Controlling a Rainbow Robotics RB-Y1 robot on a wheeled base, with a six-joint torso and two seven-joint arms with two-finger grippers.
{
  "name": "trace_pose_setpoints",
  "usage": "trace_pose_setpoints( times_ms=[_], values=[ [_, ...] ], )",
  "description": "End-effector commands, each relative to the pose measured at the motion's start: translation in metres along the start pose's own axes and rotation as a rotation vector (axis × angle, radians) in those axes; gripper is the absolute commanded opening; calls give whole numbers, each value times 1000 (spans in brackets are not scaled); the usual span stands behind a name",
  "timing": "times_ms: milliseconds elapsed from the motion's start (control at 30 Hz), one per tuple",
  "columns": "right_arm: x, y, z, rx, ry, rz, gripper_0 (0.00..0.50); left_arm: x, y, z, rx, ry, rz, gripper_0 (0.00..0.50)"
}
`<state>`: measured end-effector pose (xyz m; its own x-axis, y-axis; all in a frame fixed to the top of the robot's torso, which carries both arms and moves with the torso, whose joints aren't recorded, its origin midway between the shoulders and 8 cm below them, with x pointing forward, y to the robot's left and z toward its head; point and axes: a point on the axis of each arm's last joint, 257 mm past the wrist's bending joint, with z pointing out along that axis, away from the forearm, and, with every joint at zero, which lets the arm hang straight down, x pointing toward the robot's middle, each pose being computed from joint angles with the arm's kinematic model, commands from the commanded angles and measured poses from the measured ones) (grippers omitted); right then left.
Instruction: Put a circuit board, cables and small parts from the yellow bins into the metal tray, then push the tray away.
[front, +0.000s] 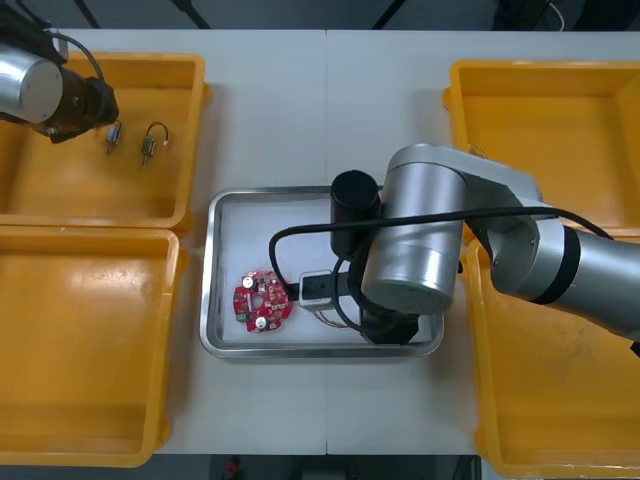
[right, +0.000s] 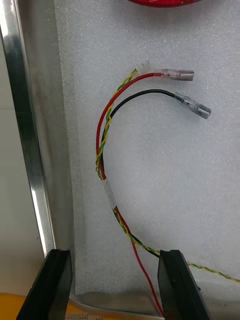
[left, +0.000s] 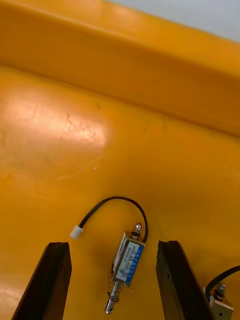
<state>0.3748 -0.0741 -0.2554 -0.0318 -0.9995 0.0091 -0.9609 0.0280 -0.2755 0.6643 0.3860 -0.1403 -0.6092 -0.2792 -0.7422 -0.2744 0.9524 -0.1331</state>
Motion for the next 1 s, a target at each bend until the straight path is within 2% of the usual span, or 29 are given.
trace_pose_setpoints(
  times_ms=[33, 167, 300, 433, 500, 600, 767, 1000],
  values=[
    [3, -27, -42, 29, -51, 84, 500, -15, -40, -10, 74, -19, 110, 500],
    [17, -38, -58, 22, -58, 164, 500, -9, -46, -9, 101, -2, 177, 500],
    [29, -46, -76, 5, -74, 286, 500, -7, -44, -8, 105, 6, 241, 500],
    [43, -55, -90, -6, -96, 414, 500, -12, -38, -5, 105, -15, 285, 500],
    [56, -67, -99, 1, -124, 521, 500, -18, -32, -1, 105, -41, 316, 500],
    [70, -73, -103, 9, -126, 594, 500, -20, -30, 0, 107, -49, 330, 500],
    [107, -87, -108, 32, -126, 814, 500, -14, -37, 0, 140, -31, 309, 500],
    [141, -102, -115, 70, -129, 1028, 500, -7, -40, 2, 148, -17, 320, 500]
  ],
)
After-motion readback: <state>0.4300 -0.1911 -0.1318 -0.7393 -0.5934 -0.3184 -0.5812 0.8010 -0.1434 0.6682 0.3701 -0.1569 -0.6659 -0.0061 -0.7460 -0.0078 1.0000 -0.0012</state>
